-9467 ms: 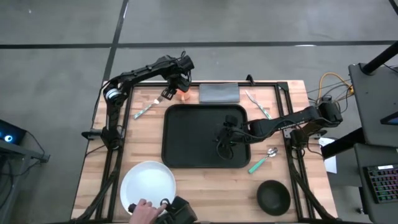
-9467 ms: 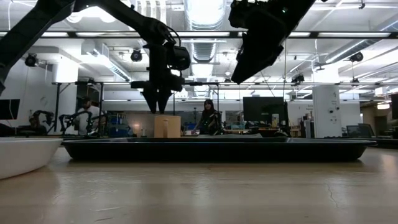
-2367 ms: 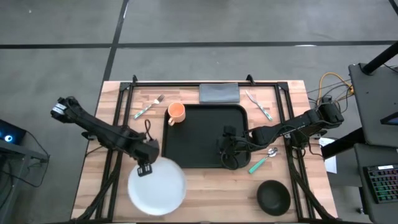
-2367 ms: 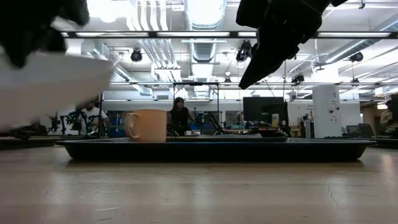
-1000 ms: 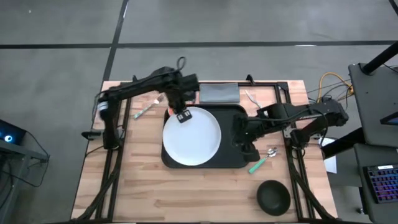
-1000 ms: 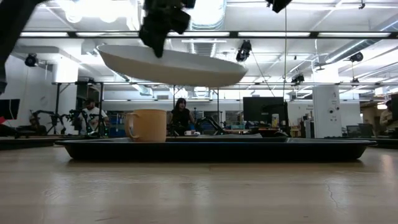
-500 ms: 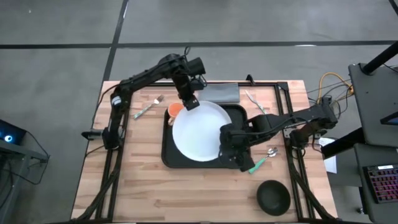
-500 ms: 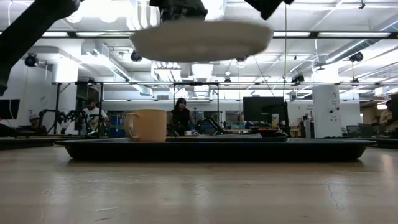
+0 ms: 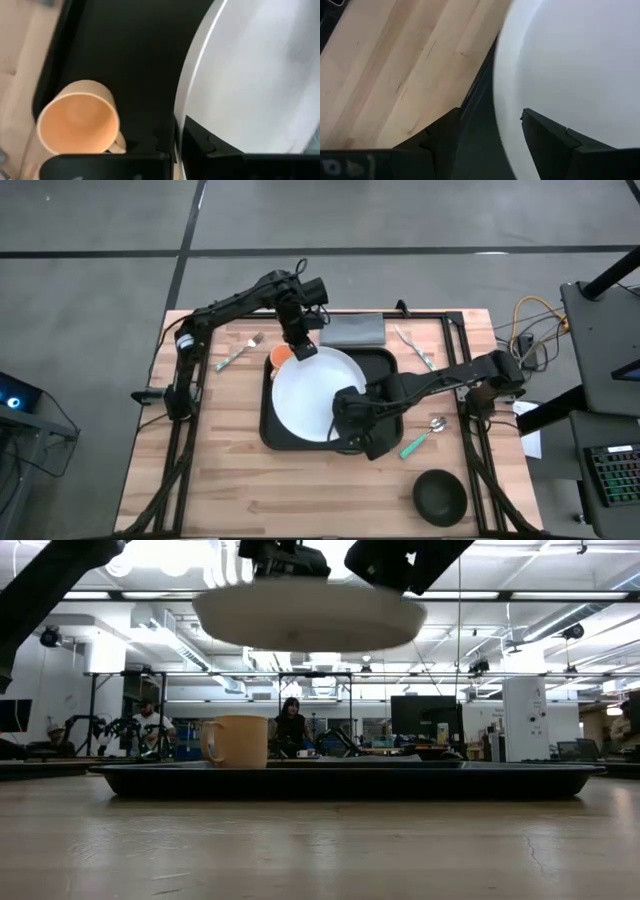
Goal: Set up tray
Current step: Put the white plate to the right of the orange mug on the black serving tray
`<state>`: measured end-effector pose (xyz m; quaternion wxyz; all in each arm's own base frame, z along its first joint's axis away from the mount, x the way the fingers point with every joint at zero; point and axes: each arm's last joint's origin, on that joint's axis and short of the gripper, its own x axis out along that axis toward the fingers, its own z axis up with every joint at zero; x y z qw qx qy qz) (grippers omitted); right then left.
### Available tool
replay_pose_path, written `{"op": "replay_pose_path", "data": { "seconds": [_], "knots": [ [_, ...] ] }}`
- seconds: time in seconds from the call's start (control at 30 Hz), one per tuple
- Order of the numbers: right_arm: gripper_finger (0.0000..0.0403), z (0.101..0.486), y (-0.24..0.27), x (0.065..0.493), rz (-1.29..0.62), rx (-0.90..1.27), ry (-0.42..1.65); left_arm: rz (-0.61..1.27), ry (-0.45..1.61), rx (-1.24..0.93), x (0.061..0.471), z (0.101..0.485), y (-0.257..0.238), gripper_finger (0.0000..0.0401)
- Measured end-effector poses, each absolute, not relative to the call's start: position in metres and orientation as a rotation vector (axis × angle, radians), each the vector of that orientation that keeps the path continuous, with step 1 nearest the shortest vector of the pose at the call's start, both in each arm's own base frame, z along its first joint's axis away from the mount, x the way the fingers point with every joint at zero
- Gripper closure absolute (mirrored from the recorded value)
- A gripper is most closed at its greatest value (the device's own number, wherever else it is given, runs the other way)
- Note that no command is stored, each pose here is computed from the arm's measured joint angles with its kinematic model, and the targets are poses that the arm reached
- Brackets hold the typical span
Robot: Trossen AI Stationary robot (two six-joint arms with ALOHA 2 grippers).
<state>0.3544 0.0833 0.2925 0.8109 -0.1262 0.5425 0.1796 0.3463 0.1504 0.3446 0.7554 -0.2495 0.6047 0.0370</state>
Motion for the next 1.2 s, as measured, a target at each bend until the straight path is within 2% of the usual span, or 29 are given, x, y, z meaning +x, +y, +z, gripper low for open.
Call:
{"op": "replay_pose_path", "data": {
  "seconds": [0.17,0.3,0.93,1.2],
  "knots": [
    [0.0202,0.283,0.083,0.360,0.370,-0.269,1.179,0.026,1.292,-0.459,0.342,0.357,0.137,0.0401],
    [0.0202,0.288,0.084,0.360,0.362,-0.284,1.147,0.059,1.290,-0.432,0.339,0.362,0.136,0.0401],
    [0.0202,0.293,0.085,0.363,0.344,-0.352,1.067,0.048,1.296,-0.462,0.339,0.358,0.139,0.0401],
    [0.0239,0.292,0.085,0.363,0.327,-0.360,1.062,0.015,1.286,-0.472,0.339,0.358,0.139,0.0401]
  ]
}}
